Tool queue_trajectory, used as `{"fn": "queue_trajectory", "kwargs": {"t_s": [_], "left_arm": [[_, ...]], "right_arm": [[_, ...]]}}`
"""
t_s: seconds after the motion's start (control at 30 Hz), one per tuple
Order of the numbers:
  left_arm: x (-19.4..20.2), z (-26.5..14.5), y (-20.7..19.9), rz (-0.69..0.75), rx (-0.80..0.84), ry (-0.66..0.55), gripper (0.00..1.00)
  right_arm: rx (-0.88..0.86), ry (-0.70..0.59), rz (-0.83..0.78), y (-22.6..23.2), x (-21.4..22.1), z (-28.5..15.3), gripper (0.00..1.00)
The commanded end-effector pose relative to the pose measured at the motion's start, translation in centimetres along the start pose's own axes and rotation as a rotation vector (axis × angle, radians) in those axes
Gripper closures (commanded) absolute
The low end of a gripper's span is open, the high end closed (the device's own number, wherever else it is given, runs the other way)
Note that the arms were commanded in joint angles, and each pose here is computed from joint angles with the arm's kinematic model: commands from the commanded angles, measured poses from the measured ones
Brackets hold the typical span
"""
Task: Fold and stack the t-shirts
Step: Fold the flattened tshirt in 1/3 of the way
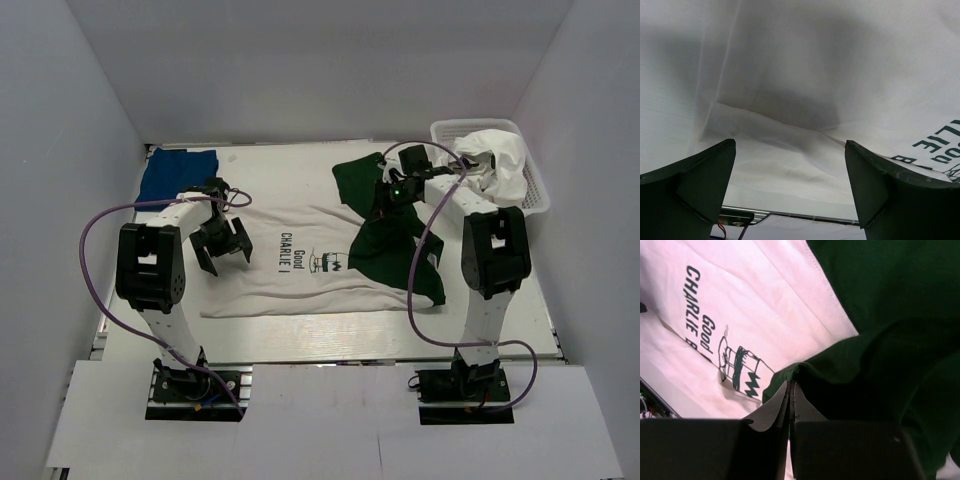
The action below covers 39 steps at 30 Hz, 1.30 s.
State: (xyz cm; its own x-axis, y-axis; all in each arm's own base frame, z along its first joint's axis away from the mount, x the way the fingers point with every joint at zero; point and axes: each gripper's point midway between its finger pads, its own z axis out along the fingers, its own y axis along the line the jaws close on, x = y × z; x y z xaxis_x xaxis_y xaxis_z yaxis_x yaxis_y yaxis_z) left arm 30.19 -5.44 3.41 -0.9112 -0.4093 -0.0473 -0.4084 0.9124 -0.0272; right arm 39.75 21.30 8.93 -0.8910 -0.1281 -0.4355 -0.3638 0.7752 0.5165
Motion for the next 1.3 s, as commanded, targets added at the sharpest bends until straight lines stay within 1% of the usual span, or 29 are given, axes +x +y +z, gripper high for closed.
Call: {"fn": "queue_trajectory", "kwargs": {"t_s": [0.0, 0.13, 0.17, 0.2, 0.23, 0.27, 0.3, 0.33, 0.4, 0.43, 0.57, 0.6, 0.63, 0.67, 0.7, 0.77, 0.8, 0.83, 0.93, 1.03, 1.17, 1.2, 1.23, 1.27], "left_arm": [[-0.8, -1.1, -0.2, 0.006, 0.015, -0.046, 0.00], [-0.8, -1.1, -0.2, 0.006, 0.015, -0.046, 0.00], [-0.8, -1.1, -0.2, 0.006, 0.015, -0.046, 0.00], [-0.8, -1.1, -0.2, 0.006, 0.015, -0.046, 0.00], [-0.8, -1.1, -0.2, 0.006, 0.015, -0.046, 0.00], [-0.8, -1.1, -0.2, 0.006, 0.015, -0.046, 0.00], [-0.8, -1.1, -0.2, 0.006, 0.015, -0.046, 0.00], [-0.8, -1.1, -0.2, 0.006, 0.015, -0.046, 0.00], [-0.8, -1.1, -0.2, 0.006, 0.015, -0.046, 0.00], [-1.0, -1.3, -0.3, 0.006, 0.020, -0.054, 0.00], [-0.9, -1.3, -0.5, 0.006, 0.028, -0.049, 0.00], [-1.2, -1.6, -0.6, 0.006, 0.037, -0.066, 0.00], [-1.0, -1.4, -0.5, 0.006, 0.033, -0.059, 0.00], [-1.0, -1.7, -0.5, 0.006, 0.038, -0.068, 0.00], [-0.9, -1.5, -0.5, 0.006, 0.038, -0.068, 0.00], [-0.8, -1.5, -0.6, 0.006, 0.048, -0.062, 0.00], [-0.8, -1.5, -0.6, 0.006, 0.048, -0.062, 0.00], [-0.6, -1.5, -0.5, 0.015, 0.047, -0.061, 0.00], [-0.6, -1.4, -0.5, 0.015, 0.054, -0.075, 0.00], [-0.7, -1.7, -0.5, 0.015, 0.059, -0.083, 0.00], [-0.4, -1.5, -0.3, 0.015, 0.054, -0.075, 0.00], [-0.2, -1.5, -0.2, 0.015, 0.050, -0.067, 0.00], [-0.2, -1.5, -0.2, 0.015, 0.050, -0.067, 0.00], [-0.5, -1.7, -0.4, 0.015, 0.054, -0.074, 0.00]], "right_arm": [[-0.030, -0.022, -0.083, 1.2, -1.7, 0.8, 0.96], [0.023, -0.070, -0.102, 0.3, -3.4, 2.5, 0.92], [0.058, -0.082, -0.076, -0.3, -3.8, 2.9, 0.88], [0.073, -0.101, -0.077, -0.5, -4.5, 2.8, 0.74], [0.097, -0.113, -0.055, -1.4, -5.0, 2.7, 0.68], [0.116, -0.116, -0.065, -1.2, -5.0, 3.1, 0.66], [0.136, -0.124, -0.053, -1.3, -5.2, 3.2, 0.60], [0.147, -0.134, -0.052, -1.4, -5.5, 3.1, 0.46], [0.164, -0.145, -0.042, -1.3, -5.9, 2.4, 0.36], [0.170, -0.160, -0.047, -1.0, -6.3, 1.8, 0.10], [0.236, -0.220, -0.028, -0.9, -6.4, -1.2, 0.10], [0.267, -0.263, -0.009, -0.5, -6.5, -3.1, 0.10], [0.281, -0.248, 0.005, -1.0, -5.3, -3.1, 0.10], [0.284, -0.275, 0.013, -0.2, -4.8, -4.8, 0.10], [0.293, -0.293, 0.018, -0.3, -4.6, -5.3, 0.10], [0.280, -0.238, 0.058, -0.9, -1.1, -4.3, 0.10], [0.207, -0.262, 0.041, 0.9, -1.2, -5.1, 0.10], [0.199, -0.220, 0.058, 0.6, 0.6, -4.4, 0.10], [0.150, -0.136, 0.068, 0.9, 3.1, -3.2, 0.10], [0.058, -0.065, 0.072, 1.8, 4.4, -1.2, 0.10], [0.005, -0.075, 0.049, 2.5, 2.9, 1.0, 0.10], [-0.007, -0.099, 0.034, 2.9, 1.1, 1.5, 0.10], [-0.028, -0.114, 0.023, 3.0, 0.3, 2.4, 0.10], [-0.062, -0.168, 0.003, 4.6, -2.7, 2.1, 0.10]]}}
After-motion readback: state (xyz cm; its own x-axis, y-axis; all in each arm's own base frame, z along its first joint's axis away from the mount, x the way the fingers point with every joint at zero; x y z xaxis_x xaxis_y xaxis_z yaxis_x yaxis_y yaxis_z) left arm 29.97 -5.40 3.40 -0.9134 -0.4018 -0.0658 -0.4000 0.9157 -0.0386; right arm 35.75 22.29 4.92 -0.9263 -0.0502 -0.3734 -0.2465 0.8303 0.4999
